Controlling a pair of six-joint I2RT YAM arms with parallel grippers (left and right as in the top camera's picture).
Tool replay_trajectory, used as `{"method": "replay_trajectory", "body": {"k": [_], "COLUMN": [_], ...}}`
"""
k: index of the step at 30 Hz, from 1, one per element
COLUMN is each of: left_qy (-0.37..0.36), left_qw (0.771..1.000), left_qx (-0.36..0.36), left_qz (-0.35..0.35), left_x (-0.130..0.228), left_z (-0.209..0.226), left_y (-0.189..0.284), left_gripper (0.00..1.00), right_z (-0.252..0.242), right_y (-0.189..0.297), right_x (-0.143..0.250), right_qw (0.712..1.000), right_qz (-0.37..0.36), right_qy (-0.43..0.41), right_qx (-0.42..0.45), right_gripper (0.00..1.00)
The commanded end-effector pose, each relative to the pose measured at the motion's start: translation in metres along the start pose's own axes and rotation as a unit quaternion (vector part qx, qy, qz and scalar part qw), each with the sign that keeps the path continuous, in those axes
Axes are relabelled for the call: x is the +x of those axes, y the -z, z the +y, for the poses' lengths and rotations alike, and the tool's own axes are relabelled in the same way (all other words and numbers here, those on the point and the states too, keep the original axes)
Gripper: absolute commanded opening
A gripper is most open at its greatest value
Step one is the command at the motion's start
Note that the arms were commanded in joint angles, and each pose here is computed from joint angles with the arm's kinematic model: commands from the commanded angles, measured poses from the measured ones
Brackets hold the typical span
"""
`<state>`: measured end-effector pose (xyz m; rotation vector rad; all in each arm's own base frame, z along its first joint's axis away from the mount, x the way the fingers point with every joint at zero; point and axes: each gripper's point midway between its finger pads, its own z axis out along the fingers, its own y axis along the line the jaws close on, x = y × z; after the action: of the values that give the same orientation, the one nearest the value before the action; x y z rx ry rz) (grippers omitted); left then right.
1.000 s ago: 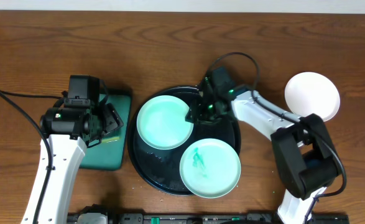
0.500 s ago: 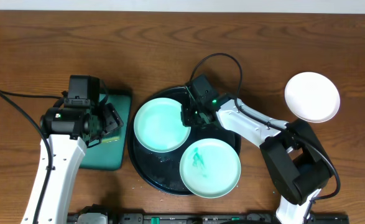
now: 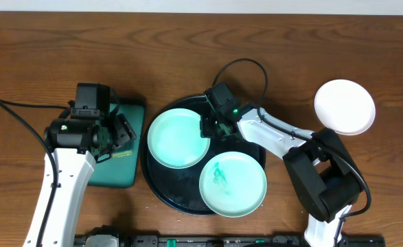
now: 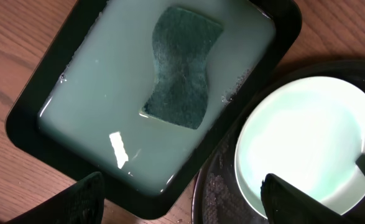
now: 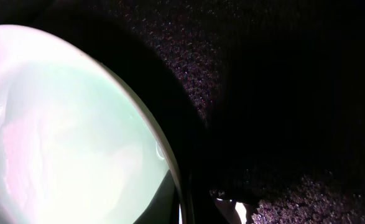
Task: Clean dirty plates on tray and stack at the side
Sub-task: 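Lift the green plate off the tray with the right gripper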
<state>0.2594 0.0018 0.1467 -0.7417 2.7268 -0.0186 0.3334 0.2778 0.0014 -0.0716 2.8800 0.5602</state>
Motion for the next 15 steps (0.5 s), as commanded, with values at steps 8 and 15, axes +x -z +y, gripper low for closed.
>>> {"method": "replay_trajectory", "body": {"k": [8,15], "left_qy": [-0.003,-0.003], "left_qw": [1.0,1.0], "left_qx": [-0.004,-0.004], "left_qz": [0.007,0.007], "left_x": [0.005,0.005], "left_z": [0.002,0.002], "left_y": [-0.001,-0.001], "left_gripper": [0.8,0.81], "right_z": [0.006,0.024], "right_y": [-0.005,0.026], "right_x": [0.027,0.021], "right_qw": [0.997,0.988], "right_qz": [0.065,0.085], "right_qy": [-0.003,-0.041], "right_qx": [-0.042,-0.122], "right_gripper": [0.02,0.02]}}
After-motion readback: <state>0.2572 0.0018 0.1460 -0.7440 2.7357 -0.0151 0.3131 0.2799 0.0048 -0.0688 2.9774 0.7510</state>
